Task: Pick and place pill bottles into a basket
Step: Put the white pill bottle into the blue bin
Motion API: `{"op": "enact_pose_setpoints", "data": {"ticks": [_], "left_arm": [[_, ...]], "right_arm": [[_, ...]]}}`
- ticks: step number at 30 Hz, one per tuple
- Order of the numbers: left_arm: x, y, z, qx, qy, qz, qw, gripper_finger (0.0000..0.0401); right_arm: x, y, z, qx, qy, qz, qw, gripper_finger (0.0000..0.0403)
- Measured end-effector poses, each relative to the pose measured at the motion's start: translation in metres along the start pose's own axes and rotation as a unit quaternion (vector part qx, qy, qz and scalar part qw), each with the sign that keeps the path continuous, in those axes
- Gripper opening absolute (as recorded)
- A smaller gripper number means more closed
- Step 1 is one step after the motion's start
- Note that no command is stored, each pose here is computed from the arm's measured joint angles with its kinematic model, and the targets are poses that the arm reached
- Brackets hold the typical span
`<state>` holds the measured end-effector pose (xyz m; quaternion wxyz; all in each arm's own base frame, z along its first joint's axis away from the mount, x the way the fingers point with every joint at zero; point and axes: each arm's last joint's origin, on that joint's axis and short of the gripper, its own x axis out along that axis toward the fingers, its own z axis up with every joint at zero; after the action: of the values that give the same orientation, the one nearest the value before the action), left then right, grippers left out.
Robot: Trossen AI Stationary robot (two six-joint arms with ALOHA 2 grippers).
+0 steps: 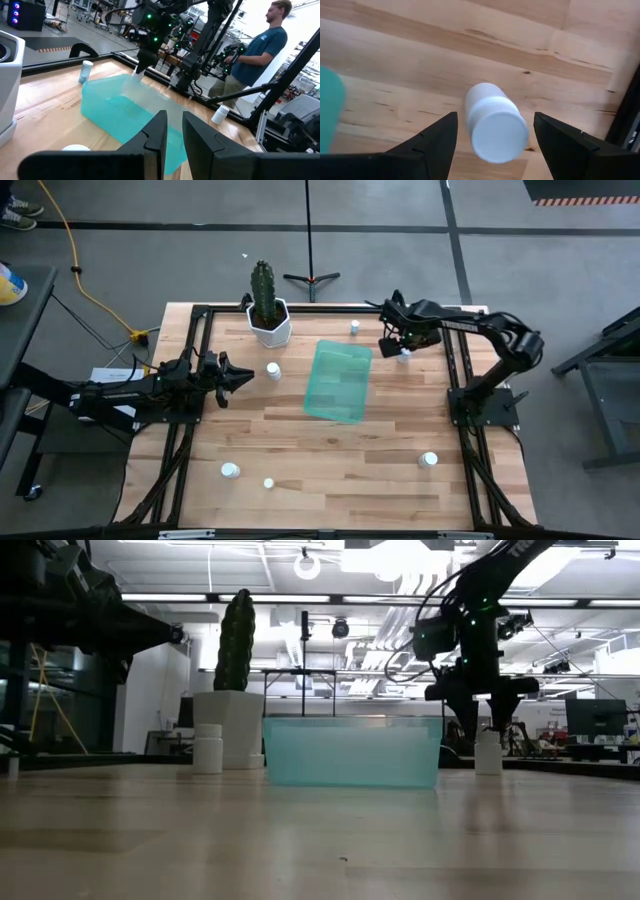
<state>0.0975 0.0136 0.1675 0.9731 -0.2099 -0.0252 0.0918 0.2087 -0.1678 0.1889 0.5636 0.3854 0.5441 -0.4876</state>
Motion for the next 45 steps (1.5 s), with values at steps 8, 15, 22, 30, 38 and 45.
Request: {"op": "enact_pose_setpoints", "data": {"ticks": [8, 15, 22, 30, 38, 45], "left_arm": [[0.0000, 0.0000, 0.0000, 0.000, 0.000, 0.000, 1.000, 0.0095], [0.0000, 0.0000, 0.0000, 0.000, 0.000, 0.000, 1.000, 0.0095], [0.0000, 0.0000, -0.0001, 0.000, 0.000, 0.000, 1.000, 0.0095], [0.0000, 0.0000, 0.0000, 0.000, 0.000, 0.000, 1.000, 0.0095], [0.0000, 0.0000, 0.0000, 0.000, 0.000, 0.000, 1.000, 0.0095], [0.0000, 0.0000, 0.0000, 0.000, 0.000, 0.000, 1.000, 0.0095]], "right_arm": [[0.0097, 0.0028, 0.0015, -0.003, 0.014, -0.014, 1.000, 0.0252], [0.0103, 0.0043, 0.0033, -0.001, 0.005, -0.008, 1.000, 0.0252], [0.0106, 0.0038, 0.0040, 0.001, 0.004, -0.007, 1.000, 0.0252], [0.0114, -0.0012, 0.0069, 0.007, 0.011, -0.008, 1.000, 0.0240], [0.0117, -0.0029, 0.0081, 0.011, 0.011, -0.008, 1.000, 0.0194], [0.0114, -0.0032, 0.0077, 0.012, 0.012, -0.009, 1.000, 0.0172]]}}
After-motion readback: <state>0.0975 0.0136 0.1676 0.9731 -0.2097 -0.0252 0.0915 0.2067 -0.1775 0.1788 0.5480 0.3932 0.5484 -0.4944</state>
